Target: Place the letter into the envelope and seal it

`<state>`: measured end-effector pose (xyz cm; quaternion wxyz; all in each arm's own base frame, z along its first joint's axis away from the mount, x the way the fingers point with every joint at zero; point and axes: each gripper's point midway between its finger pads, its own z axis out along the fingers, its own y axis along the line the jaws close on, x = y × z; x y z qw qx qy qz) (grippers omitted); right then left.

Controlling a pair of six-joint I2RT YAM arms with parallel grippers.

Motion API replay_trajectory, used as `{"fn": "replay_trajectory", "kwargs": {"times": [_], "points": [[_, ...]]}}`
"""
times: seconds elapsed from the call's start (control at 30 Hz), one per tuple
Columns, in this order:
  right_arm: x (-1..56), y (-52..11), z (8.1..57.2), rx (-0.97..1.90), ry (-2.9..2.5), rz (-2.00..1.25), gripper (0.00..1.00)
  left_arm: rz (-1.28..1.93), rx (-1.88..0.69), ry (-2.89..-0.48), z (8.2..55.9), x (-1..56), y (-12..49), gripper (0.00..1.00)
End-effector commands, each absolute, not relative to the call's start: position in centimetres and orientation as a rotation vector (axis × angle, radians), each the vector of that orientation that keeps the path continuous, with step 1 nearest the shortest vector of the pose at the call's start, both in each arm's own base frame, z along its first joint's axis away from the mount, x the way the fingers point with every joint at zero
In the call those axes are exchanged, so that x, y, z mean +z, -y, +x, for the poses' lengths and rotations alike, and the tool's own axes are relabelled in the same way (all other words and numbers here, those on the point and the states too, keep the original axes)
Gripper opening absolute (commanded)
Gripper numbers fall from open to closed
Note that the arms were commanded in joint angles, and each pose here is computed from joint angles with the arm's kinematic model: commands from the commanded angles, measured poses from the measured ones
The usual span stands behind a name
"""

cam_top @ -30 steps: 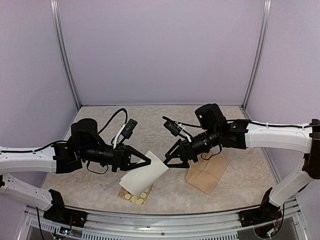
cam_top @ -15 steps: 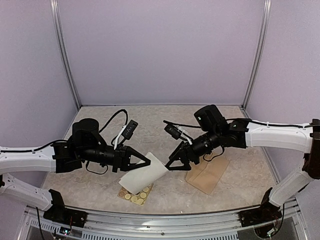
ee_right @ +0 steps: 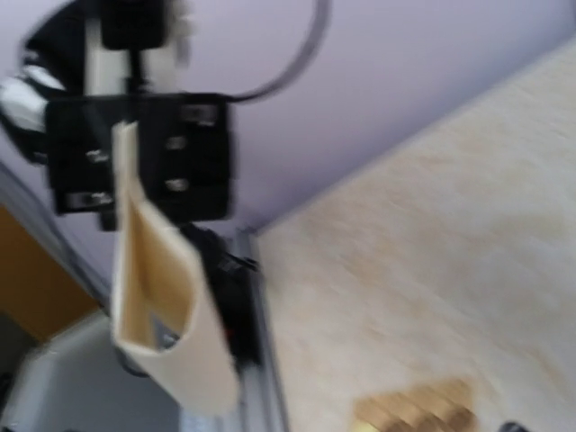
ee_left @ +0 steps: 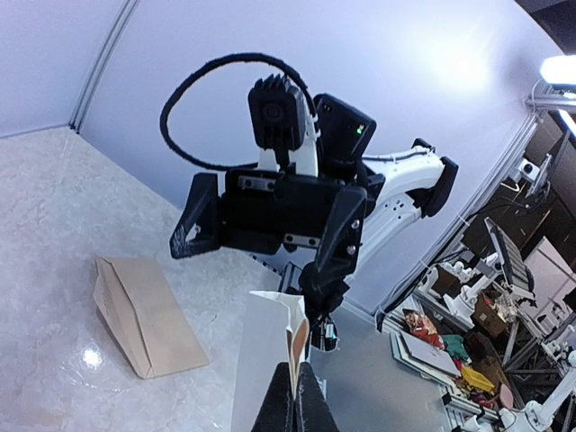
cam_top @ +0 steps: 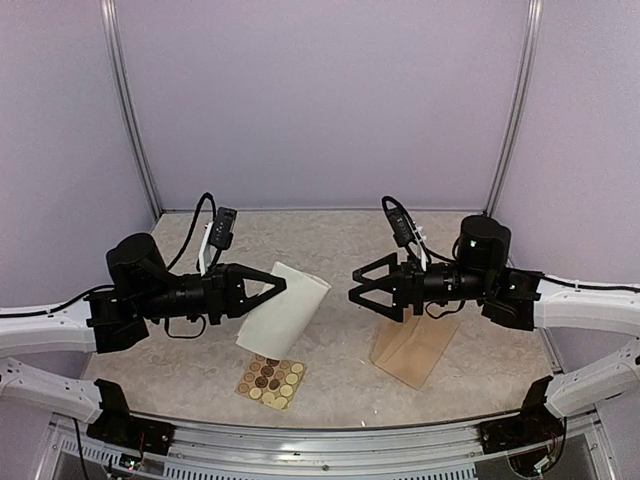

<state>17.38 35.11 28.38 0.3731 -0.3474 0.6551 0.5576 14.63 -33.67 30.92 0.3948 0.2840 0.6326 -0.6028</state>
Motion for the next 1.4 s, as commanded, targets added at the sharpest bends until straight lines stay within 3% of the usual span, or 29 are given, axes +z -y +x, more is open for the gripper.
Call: {"fn": "replay_trajectory", "kwargs": {"times": [0.0, 0.23, 0.4, 0.47, 0.67, 0.8, 1.03, 1.1, 1.17, 1.23, 1.37], "points": [[32.7, -37.4, 14.8, 1.594, -1.413, -0.907, 0.97, 0.636, -1.592, -1.450, 14.4, 34.4, 32.8, 0.00], [33.8, -41.4, 12.9, 1.686, -1.300, -1.014, 0.97, 0.655, -1.630, -1.410, 13.5, 35.4, 32.7, 0.00], [34.6, -42.6, 12.5, 1.730, -1.246, -1.036, 0.86, 0.671, -1.643, -1.408, 13.1, 35.4, 32.7, 0.00], [34.8, -42.8, 12.3, 1.754, -1.230, -1.047, 0.73, 0.672, -1.647, -1.411, 13.0, 35.4, 32.7, 0.00], [34.2, -42.7, 12.8, 1.729, -1.272, -1.015, 0.21, 0.657, -1.628, -1.403, 13.2, 35.6, 32.3, 0.00], [33.5, -42.2, 13.3, 1.694, -1.319, -0.988, 0.00, 0.648, -1.614, -1.403, 13.2, 35.6, 32.0, 0.00], [33.2, -41.9, 13.5, 1.683, -1.344, -0.982, 0.00, 0.626, -1.591, -1.407, 13.5, 35.6, 31.7, 0.00], [33.0, -41.9, 13.5, 1.685, -1.355, -0.984, 0.30, 0.616, -1.585, -1.401, 13.6, 35.8, 31.6, 0.00], [32.7, -42.0, 13.2, 1.705, -1.355, -0.997, 0.50, 0.604, -1.579, -1.392, 13.8, 36.1, 31.4, 0.00], [32.4, -42.2, 13.1, 1.730, -1.362, -1.004, 0.56, 0.594, -1.575, -1.383, 13.8, 36.2, 31.3, 0.00], [31.7, -42.8, 12.6, 1.770, -1.368, -1.030, 0.57, 0.581, -1.574, -1.376, 14.0, 36.4, 31.2, 0.00]]}}
